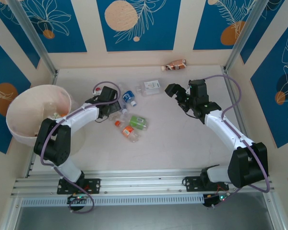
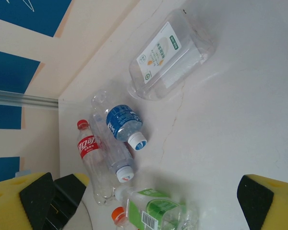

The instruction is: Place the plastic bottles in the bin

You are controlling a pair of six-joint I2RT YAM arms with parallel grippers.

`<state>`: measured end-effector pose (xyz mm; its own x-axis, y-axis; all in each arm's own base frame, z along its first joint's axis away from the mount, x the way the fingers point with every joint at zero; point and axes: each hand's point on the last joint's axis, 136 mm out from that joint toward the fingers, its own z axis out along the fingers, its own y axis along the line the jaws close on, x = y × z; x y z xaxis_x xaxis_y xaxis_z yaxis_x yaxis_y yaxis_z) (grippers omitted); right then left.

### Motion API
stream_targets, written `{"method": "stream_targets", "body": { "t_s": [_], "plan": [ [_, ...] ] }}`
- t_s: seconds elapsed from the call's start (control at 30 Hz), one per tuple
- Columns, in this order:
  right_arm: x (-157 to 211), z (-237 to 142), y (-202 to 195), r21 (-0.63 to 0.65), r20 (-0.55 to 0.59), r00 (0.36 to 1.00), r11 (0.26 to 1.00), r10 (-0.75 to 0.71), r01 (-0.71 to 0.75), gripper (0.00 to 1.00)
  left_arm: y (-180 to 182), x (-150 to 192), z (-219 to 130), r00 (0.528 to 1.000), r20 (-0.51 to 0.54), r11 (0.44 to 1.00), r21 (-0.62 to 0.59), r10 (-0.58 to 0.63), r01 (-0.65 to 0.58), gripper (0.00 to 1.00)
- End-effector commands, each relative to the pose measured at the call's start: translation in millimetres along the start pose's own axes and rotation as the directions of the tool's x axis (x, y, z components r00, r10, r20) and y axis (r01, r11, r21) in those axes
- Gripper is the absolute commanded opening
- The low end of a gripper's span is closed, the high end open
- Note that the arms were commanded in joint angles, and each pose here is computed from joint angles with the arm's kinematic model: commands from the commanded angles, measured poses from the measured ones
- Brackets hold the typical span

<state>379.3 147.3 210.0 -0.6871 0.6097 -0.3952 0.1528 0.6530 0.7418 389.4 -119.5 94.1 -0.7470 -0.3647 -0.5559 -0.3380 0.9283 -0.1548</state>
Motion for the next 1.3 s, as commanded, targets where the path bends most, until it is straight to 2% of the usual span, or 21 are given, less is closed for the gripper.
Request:
{"method": "stream_targets", "body": {
  "t_s": [0.0,0.17,0.47,0.6,0.87,1.03,1.27],
  "plan": [
    [-4.2,-6.2,6.7,-0.016,0.004,1.000,1.000,-0.016,0.016,1.00,-1.0,17.5,12.6,0.999,-0.033,0.999,0.037,0.006,-0.004,0.94],
    [-3.4,-3.2,8.0,-0.021,-0.007,1.000,1.000,-0.011,0.011,1.00,-8.2,30.2,24.5,1.000,0.000,0.990,0.142,0.021,-0.021,0.91],
    [-0.8,-1.6,7.9,-0.020,-0.023,1.000,1.000,-0.014,0.014,1.00,-11.3,43.8,47.2,0.998,-0.030,0.987,0.151,0.054,-0.049,0.86],
    [-0.7,-1.4,7.6,-0.021,-0.025,1.000,1.000,-0.017,0.016,1.00,-15.5,47.8,52.1,0.997,-0.036,0.983,0.176,0.065,-0.058,0.81],
    [1.2,0.8,5.4,-0.015,-0.036,0.999,1.000,-0.021,0.021,1.00,-13.1,47.2,39.3,0.996,-0.023,0.978,0.194,0.082,-0.076,0.67],
    [2.4,4.3,8.9,-0.032,-0.051,0.998,0.999,-0.038,0.036,1.00,-19.3,43.0,28.1,0.994,-0.016,0.968,0.230,0.108,-0.102,0.54],
    [1.2,2.9,21.9,-0.108,-0.015,0.993,0.987,-0.120,0.117,1.00,-29.8,30.7,-10.6,0.996,-0.001,0.948,0.307,0.089,-0.084,0.39]
  ]
}}
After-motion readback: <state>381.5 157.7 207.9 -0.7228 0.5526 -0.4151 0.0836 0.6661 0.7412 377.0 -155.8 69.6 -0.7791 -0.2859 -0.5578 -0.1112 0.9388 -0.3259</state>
